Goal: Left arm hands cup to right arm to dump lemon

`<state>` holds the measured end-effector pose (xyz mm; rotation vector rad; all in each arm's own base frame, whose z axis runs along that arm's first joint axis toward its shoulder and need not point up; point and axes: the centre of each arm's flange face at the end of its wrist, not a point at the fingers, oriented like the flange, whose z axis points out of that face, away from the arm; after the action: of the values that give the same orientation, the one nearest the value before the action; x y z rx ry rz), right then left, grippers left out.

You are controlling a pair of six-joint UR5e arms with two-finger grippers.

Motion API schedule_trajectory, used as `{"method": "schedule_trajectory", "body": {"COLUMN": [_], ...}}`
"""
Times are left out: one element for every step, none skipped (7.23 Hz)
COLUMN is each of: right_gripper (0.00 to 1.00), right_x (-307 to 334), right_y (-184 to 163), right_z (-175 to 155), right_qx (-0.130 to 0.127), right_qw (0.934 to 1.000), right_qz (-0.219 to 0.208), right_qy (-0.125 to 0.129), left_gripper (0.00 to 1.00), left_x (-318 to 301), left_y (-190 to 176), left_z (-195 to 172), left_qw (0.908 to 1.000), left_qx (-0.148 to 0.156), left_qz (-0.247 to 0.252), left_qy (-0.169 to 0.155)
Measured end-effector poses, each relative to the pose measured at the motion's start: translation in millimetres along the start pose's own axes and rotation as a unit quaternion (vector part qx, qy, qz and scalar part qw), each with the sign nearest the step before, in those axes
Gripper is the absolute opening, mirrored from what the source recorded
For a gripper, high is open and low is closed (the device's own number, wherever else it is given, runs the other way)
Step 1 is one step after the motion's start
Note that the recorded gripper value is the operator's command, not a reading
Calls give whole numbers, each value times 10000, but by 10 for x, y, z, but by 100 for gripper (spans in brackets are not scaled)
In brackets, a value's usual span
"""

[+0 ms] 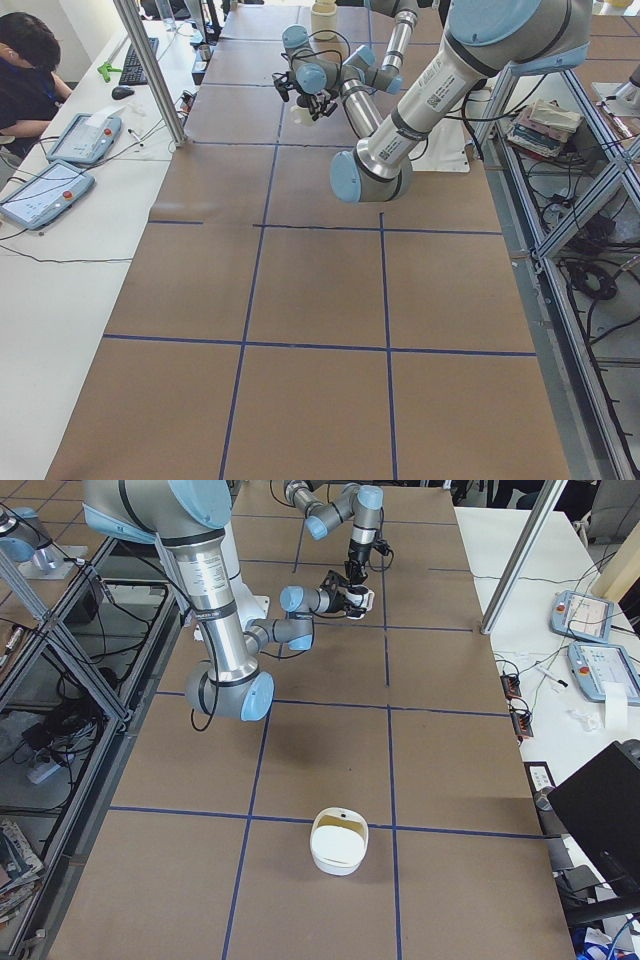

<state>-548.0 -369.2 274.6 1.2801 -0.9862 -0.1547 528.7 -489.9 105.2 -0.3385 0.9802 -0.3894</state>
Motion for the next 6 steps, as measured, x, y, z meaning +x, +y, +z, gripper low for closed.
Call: {"method": "schedule_trajectory", "body": {"right_gripper": [100,100,100,100,100,100], "right_x": [-1,-1,-1,1,3,11], "right_y": [0,1,3,7,9,15], "right_z": [0,0,-1,-1,0,0], "right_qx": [0,0,-1,-3,-5,-10], "right_qw": [10000,10000,10000,10000,10000,10000], "right_qz": [0,-2,-5,-8,-10,-15], "right_qy": [-1,-1,-1,-1,2,11], "left_gripper": [0,0,0,0,0,0], "left_x": [-10,-15,-20,-27,-35,-45], "left_y": [-6,-10,-17,-29,-57,-130], "left_z": [4,7,14,24,29,6], "left_qw": [10000,10000,10000,10000,10000,9999], "left_qx": [-1,-2,-2,0,26,123], "left_qz": [20,27,27,40,58,73], "left_qy": [-5,-9,-15,-25,-37,-38]}}
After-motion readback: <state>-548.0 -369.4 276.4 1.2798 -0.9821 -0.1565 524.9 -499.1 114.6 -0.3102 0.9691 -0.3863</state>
